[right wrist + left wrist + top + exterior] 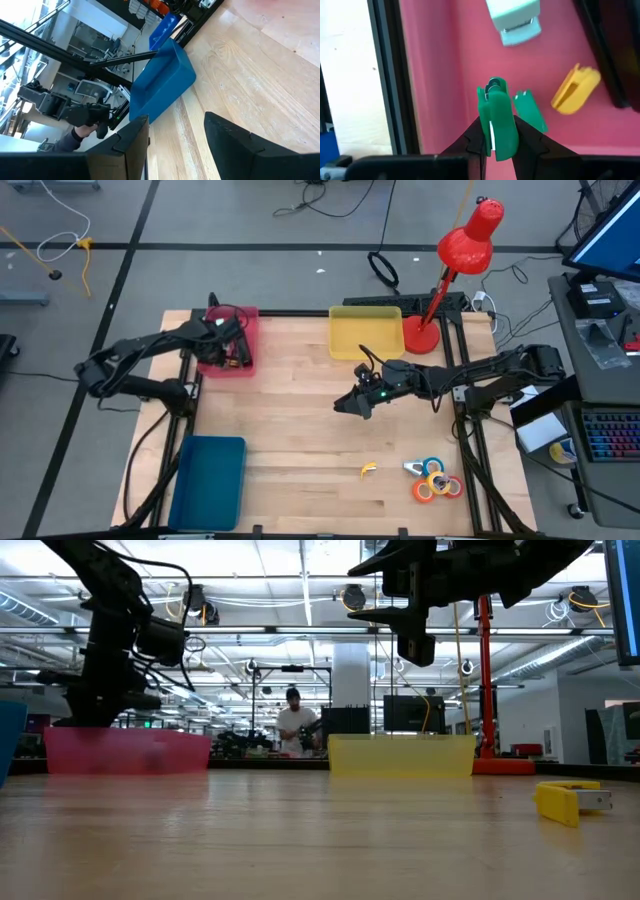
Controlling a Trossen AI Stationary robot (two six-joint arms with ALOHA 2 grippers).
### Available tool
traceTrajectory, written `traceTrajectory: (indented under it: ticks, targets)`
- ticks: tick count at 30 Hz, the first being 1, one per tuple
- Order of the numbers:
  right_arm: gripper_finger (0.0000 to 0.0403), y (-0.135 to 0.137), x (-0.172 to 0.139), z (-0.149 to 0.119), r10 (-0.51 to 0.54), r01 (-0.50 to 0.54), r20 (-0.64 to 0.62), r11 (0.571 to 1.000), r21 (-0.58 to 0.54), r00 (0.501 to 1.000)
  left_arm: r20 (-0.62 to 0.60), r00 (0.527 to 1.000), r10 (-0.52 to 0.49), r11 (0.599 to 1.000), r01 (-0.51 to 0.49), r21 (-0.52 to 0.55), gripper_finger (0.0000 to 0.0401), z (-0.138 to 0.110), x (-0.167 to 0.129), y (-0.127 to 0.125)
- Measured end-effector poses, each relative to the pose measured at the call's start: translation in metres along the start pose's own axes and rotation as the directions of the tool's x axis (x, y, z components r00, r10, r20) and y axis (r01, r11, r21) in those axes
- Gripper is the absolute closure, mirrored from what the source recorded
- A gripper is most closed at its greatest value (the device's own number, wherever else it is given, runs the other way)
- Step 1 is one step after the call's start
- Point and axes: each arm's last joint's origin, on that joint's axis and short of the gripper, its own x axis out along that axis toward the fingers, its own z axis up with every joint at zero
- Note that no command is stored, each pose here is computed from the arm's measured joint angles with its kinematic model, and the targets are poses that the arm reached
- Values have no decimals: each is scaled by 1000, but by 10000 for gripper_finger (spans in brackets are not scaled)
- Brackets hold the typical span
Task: Pick and place Stapler, Stapler remover, tape
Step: Put the green stapler into the red bin
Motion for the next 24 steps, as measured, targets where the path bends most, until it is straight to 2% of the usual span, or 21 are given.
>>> traceTrajectory:
  ticks: [10, 18, 24]
  targets:
    - [222, 0, 0, 0, 0, 0, 0, 1000, -1, 1000, -119, 991, 58, 998, -60, -10, 331, 11, 24, -2]
    - [226, 0, 0, 0, 0, 0, 0, 1000, 1, 1000, -98, 994, 40, 999, -42, -20, 327, 15, 27, -5]
    - [227, 0, 0, 0, 0, 0, 1, 1000, 1, 1000, -104, 994, 33, 999, -32, 10, 320, 15, 27, -6]
